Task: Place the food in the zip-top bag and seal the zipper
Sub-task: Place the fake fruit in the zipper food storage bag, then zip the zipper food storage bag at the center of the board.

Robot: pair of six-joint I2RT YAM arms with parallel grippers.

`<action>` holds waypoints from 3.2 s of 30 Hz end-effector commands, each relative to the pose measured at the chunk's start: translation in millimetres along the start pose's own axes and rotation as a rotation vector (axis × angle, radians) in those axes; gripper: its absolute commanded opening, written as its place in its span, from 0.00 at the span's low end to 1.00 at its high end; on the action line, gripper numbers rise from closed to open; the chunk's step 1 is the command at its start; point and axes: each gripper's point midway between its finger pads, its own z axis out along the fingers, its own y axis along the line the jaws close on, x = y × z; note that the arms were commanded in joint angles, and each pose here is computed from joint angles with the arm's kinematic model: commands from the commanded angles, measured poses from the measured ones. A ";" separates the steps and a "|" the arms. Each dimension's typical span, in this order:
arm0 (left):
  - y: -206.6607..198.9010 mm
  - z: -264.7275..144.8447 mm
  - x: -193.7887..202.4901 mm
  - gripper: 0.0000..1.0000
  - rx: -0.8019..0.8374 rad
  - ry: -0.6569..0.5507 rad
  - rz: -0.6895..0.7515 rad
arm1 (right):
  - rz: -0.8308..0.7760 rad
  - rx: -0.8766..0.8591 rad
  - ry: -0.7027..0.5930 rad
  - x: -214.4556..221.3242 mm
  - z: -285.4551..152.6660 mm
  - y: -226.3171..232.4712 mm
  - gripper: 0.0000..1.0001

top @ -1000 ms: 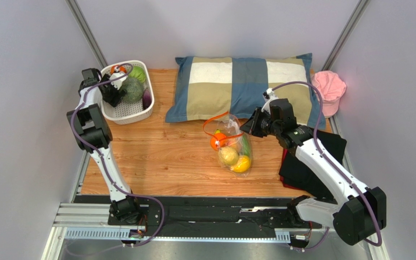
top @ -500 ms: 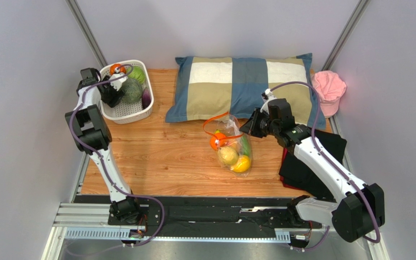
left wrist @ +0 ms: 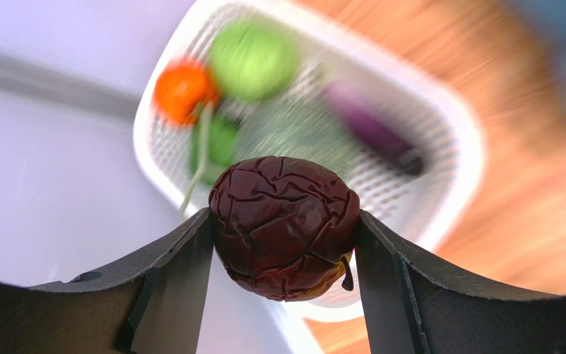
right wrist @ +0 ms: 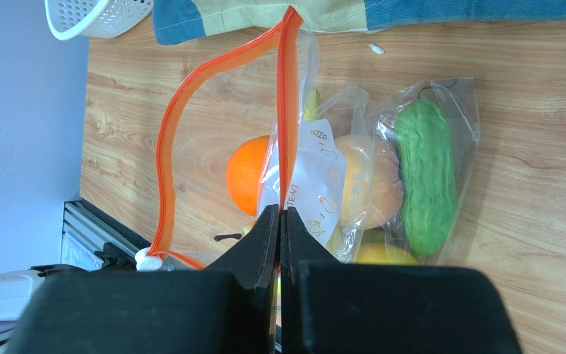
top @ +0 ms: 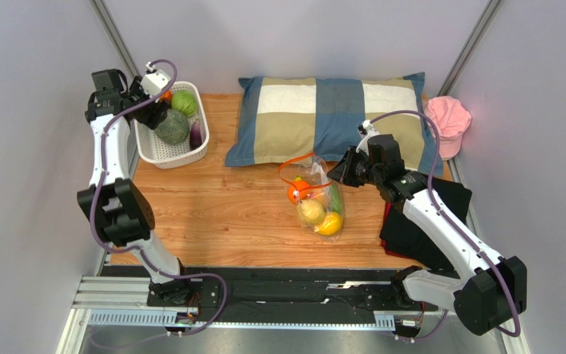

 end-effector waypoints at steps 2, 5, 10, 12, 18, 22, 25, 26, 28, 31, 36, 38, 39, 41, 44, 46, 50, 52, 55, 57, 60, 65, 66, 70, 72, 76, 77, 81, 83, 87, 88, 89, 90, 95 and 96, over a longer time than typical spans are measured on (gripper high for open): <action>-141.8 -76.5 -129.2 0.27 0.348 -0.353 -0.041 | -0.045 -0.048 -0.062 -14.8 -11.7 12.2 0.00; -214.3 -96.1 -155.8 0.27 0.524 -0.403 -0.072 | -0.050 -0.073 -0.060 -14.8 -12.2 17.1 0.00; -323.8 -108.9 -194.3 0.28 0.802 -0.441 -0.121 | -0.056 -0.139 -0.056 -15.2 -16.8 30.2 0.00; -353.2 -109.4 -207.0 0.29 0.871 -0.447 -0.152 | -0.063 -0.171 -0.060 -15.0 -21.5 36.4 0.00; -416.5 -87.0 -214.4 0.29 1.034 -0.349 -0.172 | -0.069 -0.220 -0.065 -15.5 -29.4 47.1 0.00; -441.6 -67.5 -212.1 0.29 1.075 -0.275 -0.201 | -0.081 -0.277 -0.073 -18.3 -38.5 60.2 0.00; -455.7 -65.6 -217.8 0.34 1.090 -0.269 -0.194 | -0.086 -0.316 -0.074 -17.6 -44.4 67.9 0.00; -460.8 -66.1 -221.7 0.35 1.082 -0.277 -0.183 | -0.089 -0.327 -0.076 -18.0 -46.4 70.2 0.00; -463.3 -63.5 -225.1 0.47 1.064 -0.279 -0.189 | -0.089 -0.357 -0.069 -17.5 -50.0 76.4 0.00; -460.3 -69.1 -226.6 0.70 1.050 -0.273 -0.202 | -0.091 -0.388 -0.067 -18.9 -57.0 84.8 0.00; -429.3 -120.8 -206.8 0.99 1.011 -0.398 -0.091 | -0.118 -0.456 -0.079 -20.1 -77.3 100.0 0.00; -420.9 -132.9 -191.2 0.99 0.994 -0.418 -0.079 | -0.129 -0.487 -0.073 -17.6 -82.8 105.6 0.00; -411.8 -151.2 -190.9 0.99 0.966 -0.491 -0.001 | -0.141 -0.513 -0.065 -15.0 -86.0 109.3 0.00; -415.2 -169.3 -170.7 0.99 0.995 -0.500 0.073 | -0.159 -0.538 -0.065 -12.1 -90.6 112.0 0.00; -416.0 -189.1 -154.8 0.97 0.977 -0.547 0.153 | -0.183 -0.591 -0.044 -5.5 -95.9 118.7 0.00; -424.7 -198.5 -147.7 0.91 0.979 -0.575 0.255 | -0.195 -0.616 -0.039 -3.9 -97.8 122.8 0.00; -441.5 -208.4 -139.5 0.82 0.971 -0.576 0.370 | -0.194 -0.623 -0.034 -4.3 -96.9 125.1 0.00; -449.1 -209.9 -138.9 0.79 0.973 -0.572 0.397 | -0.195 -0.626 -0.034 -4.7 -96.5 126.1 0.00; -465.2 -209.2 -135.3 0.79 0.979 -0.542 0.433 | -0.189 -0.619 -0.025 -2.0 -92.9 124.3 0.00; -480.5 -209.3 -128.4 0.82 0.998 -0.521 0.465 | -0.183 -0.618 -0.018 -0.6 -90.4 123.9 0.00; -499.7 -203.1 -116.7 0.88 0.998 -0.479 0.506 | -0.178 -0.614 -0.003 3.1 -86.4 122.2 0.00; -514.8 -190.8 -123.0 0.86 0.972 -0.409 0.437 | -0.176 -0.604 0.004 5.4 -80.4 121.2 0.00; -518.9 -184.7 -121.1 0.81 0.971 -0.376 0.424 | -0.175 -0.603 0.003 5.3 -79.6 120.9 0.00; -524.4 -170.2 -115.0 0.75 0.942 -0.317 0.358 | -0.173 -0.601 0.014 7.5 -75.8 120.0 0.00; -527.2 -162.1 -112.1 0.70 0.919 -0.328 0.365 | -0.171 -0.602 0.022 10.8 -73.8 119.1 0.00; -526.2 -158.2 -114.8 0.36 0.896 -0.349 0.377 | -0.177 -0.599 0.029 14.3 -69.4 117.0 0.00; -527.3 -161.1 -116.0 0.31 0.910 -0.360 0.376 | -0.179 -0.601 0.030 14.9 -69.1 118.0 0.00; -526.6 -170.9 -121.6 0.00 0.931 -0.396 0.373 | -0.192 -0.627 0.043 17.3 -60.7 128.0 0.00; -524.7 -176.8 -127.0 0.00 0.938 -0.404 0.352 | -0.207 -0.651 0.042 17.4 -61.1 136.6 0.00; -517.7 -200.9 -145.9 0.00 0.964 -0.479 0.261 | -0.251 -0.621 0.044 17.5 -59.7 133.6 0.50; -515.7 -204.7 -151.8 0.00 0.962 -0.487 0.223 | -0.310 -0.616 0.027 15.3 -62.9 132.5 0.59; -514.2 -206.0 -154.6 0.00 0.960 -0.487 0.208 | -0.337 -0.586 0.033 14.8 -66.7 128.3 0.66; -514.4 -207.1 -156.4 0.00 0.964 -0.486 0.199 | -0.375 -0.568 0.022 12.5 -71.1 125.8 0.73; -512.2 -202.3 -169.2 0.00 0.966 -0.466 0.112 | -0.675 -0.494 -0.066 16.2 -116.2 98.3 0.73; -510.9 -200.2 -172.1 0.00 0.972 -0.459 0.091 | -0.697 -0.484 -0.068 23.0 -120.0 91.6 0.72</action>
